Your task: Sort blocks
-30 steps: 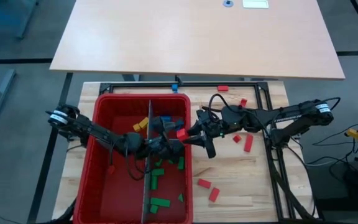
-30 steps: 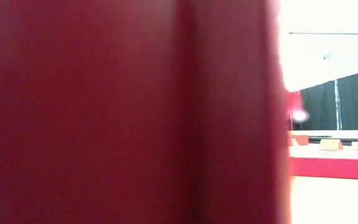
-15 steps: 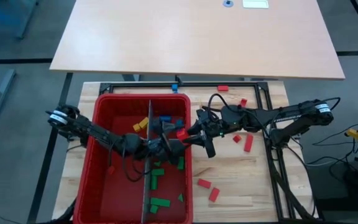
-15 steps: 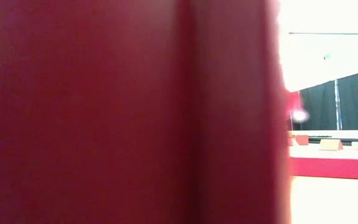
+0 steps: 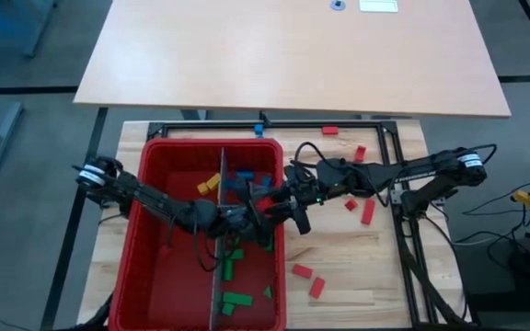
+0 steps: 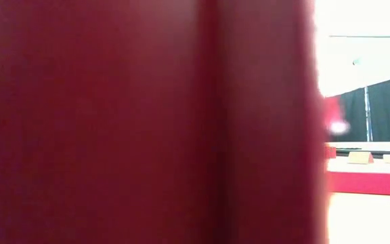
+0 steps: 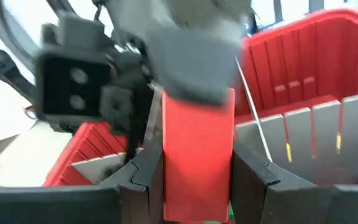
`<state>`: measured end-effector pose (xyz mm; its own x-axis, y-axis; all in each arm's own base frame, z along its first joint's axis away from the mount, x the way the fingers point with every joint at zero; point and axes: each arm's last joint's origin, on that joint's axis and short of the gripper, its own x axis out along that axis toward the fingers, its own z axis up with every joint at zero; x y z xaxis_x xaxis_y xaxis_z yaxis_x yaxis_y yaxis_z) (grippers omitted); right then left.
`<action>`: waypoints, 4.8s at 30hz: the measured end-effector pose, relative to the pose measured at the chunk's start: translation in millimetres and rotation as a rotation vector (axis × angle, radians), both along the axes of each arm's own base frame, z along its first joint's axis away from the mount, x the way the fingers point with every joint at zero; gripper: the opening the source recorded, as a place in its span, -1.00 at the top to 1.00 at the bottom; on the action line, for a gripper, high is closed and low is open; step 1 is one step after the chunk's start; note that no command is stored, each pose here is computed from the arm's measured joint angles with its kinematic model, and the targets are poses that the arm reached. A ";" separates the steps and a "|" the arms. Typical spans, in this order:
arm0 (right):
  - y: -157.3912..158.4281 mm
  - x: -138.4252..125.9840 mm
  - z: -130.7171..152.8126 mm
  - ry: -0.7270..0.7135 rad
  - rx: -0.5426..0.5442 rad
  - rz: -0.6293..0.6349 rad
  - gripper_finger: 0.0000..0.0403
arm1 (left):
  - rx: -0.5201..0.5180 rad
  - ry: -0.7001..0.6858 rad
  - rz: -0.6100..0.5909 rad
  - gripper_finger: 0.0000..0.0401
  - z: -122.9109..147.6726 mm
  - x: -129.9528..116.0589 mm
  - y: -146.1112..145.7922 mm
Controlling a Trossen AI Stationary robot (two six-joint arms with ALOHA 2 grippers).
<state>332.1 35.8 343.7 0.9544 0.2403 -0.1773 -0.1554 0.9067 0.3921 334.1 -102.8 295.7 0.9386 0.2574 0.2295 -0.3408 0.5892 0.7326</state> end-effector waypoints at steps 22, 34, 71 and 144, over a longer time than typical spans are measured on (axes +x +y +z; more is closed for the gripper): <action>1.0 -3.9 7.1 -0.006 0.004 0.036 0.45 | 0.026 0.024 0.086 -0.43 -5.2 3.0 0.2; 0.1 -3.8 6.8 0.000 0.016 0.034 0.45 | 0.046 0.045 0.120 -0.25 -6.2 2.7 0.2; -5.1 -40.8 36.2 -0.011 -0.048 0.035 -0.10 | -0.183 0.179 0.281 -0.24 37.8 -158.4 -94.8; -65.5 -137.4 -174.0 1.321 0.260 -0.757 0.01 | -0.483 0.176 0.254 -0.57 18.0 -169.9 -46.3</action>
<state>194.7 -29.7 169.7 0.0649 -0.0543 -0.9964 0.8668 0.4978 0.0293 164.2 -149.1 313.6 0.8471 0.5165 -0.1248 -0.4123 0.7871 0.4588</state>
